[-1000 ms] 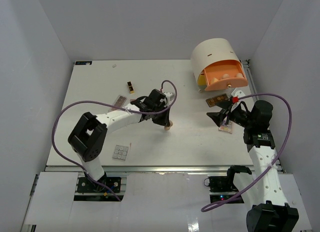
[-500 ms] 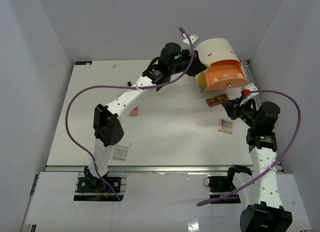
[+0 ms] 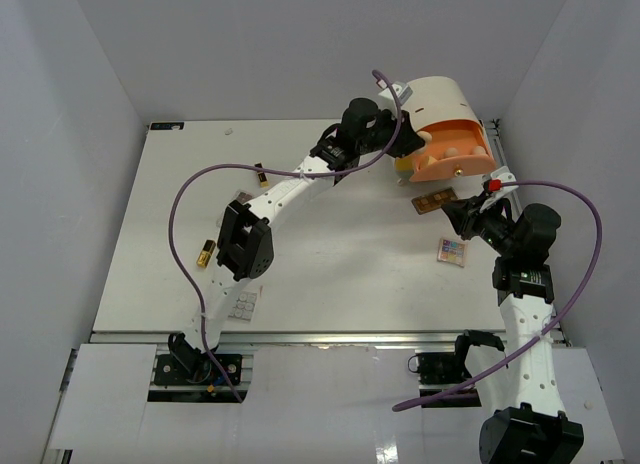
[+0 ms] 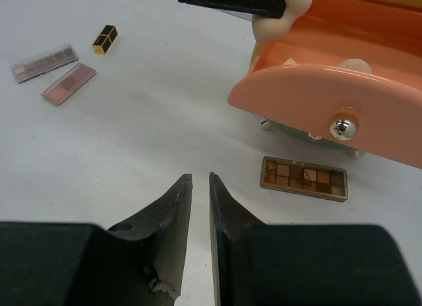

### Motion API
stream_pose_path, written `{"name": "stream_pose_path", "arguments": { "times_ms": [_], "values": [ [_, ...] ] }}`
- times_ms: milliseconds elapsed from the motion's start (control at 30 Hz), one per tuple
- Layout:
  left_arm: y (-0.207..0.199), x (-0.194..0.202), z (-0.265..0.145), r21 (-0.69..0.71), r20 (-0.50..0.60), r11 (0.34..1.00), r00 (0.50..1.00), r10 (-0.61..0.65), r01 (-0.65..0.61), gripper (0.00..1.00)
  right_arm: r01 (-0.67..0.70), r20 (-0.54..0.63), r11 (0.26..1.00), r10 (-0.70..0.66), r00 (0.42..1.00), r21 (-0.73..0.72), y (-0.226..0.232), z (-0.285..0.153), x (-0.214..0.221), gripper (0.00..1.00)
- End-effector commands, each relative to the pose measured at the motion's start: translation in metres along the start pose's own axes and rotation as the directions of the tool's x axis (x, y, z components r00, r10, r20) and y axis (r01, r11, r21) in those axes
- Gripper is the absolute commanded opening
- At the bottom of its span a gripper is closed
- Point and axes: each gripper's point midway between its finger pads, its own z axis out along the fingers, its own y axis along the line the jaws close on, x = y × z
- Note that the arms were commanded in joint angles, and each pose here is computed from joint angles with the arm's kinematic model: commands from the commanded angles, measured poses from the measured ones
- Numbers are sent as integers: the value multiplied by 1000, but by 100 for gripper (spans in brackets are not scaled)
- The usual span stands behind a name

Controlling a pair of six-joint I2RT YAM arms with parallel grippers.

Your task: Organize the makeup

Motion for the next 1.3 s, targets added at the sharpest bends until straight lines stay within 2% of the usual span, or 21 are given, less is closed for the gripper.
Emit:
{"name": "stream_pose_path", "arguments": {
  "times_ms": [0,167,267,567,767,1033,1167,1267],
  "values": [
    [-25,-48,-4,47,126,999,992,4,-10,28,18,37,1000,-17,999,-17,1,1,-8,23],
    [-28,-40,4,55,128,998,991,-25,18,29,16,35,1000,-15,999,-21,2,1,-6,23],
    [-25,-31,9,43,119,998,992,-43,39,34,17,37,1000,-16,999,-18,1,0,-7,24],
    [-29,-29,12,31,125,998,990,-57,53,71,13,41,1000,-12,999,-24,1,-1,-7,25],
    [-38,-49,4,38,159,998,986,-45,39,75,15,41,1000,-14,999,-20,0,-2,-6,25],
    [-64,-89,-25,67,208,998,978,-4,-10,75,27,34,1000,-26,999,-16,-3,-1,-2,27],
    [-75,-92,-56,61,163,996,985,53,-64,79,45,17,999,-45,999,-18,-7,1,6,29],
    [-81,-93,-99,39,132,992,985,110,-116,86,30,-7,1000,-30,1000,-3,-14,5,8,29]
  ]
}}
